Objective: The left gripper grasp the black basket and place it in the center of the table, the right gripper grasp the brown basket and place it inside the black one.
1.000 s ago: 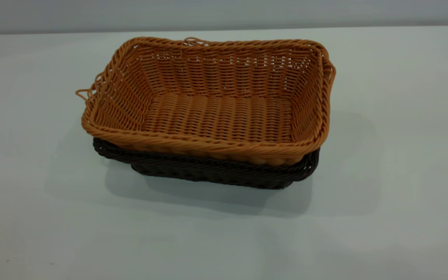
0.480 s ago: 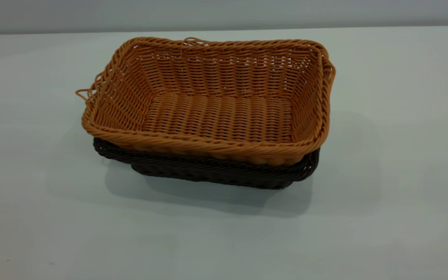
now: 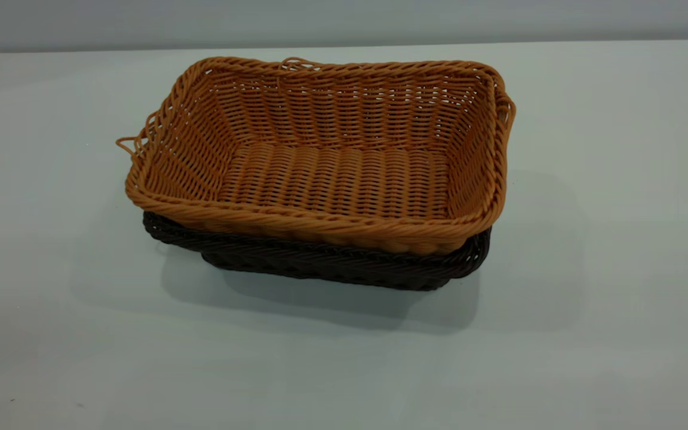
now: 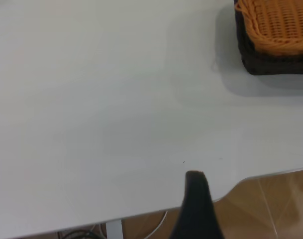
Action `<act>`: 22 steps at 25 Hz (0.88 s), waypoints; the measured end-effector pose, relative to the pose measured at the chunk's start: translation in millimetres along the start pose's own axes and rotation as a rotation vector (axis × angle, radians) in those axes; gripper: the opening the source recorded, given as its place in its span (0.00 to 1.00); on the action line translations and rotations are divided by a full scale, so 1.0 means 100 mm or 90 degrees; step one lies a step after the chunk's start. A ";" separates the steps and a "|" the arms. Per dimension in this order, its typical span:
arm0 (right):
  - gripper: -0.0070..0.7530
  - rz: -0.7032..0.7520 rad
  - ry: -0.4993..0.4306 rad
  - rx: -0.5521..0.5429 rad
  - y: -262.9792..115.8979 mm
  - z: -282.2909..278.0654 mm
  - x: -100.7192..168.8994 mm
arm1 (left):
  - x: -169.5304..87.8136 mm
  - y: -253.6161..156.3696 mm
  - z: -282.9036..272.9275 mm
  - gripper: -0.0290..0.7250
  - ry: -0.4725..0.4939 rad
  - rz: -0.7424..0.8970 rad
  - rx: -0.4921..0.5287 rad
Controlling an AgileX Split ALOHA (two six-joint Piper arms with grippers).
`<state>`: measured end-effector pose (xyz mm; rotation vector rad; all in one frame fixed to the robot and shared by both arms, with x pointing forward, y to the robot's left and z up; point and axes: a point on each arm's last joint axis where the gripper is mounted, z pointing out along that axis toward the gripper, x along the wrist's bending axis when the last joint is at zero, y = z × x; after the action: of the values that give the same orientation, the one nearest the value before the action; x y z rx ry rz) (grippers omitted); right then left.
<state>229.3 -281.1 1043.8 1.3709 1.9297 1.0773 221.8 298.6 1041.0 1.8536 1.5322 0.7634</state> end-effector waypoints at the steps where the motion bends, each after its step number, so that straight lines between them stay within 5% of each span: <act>1: 0.79 0.001 0.000 0.001 -0.01 0.01 0.00 | -0.01 -0.01 0.00 0.71 -0.004 0.005 -0.003; 22: 0.78 0.005 0.004 0.003 -0.03 0.03 0.00 | -0.07 -0.03 0.06 0.71 -0.047 0.042 -0.014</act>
<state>230.1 -280.5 1039.7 1.3798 1.9338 1.0829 223.3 291.6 1033.9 1.9036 1.4171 0.7313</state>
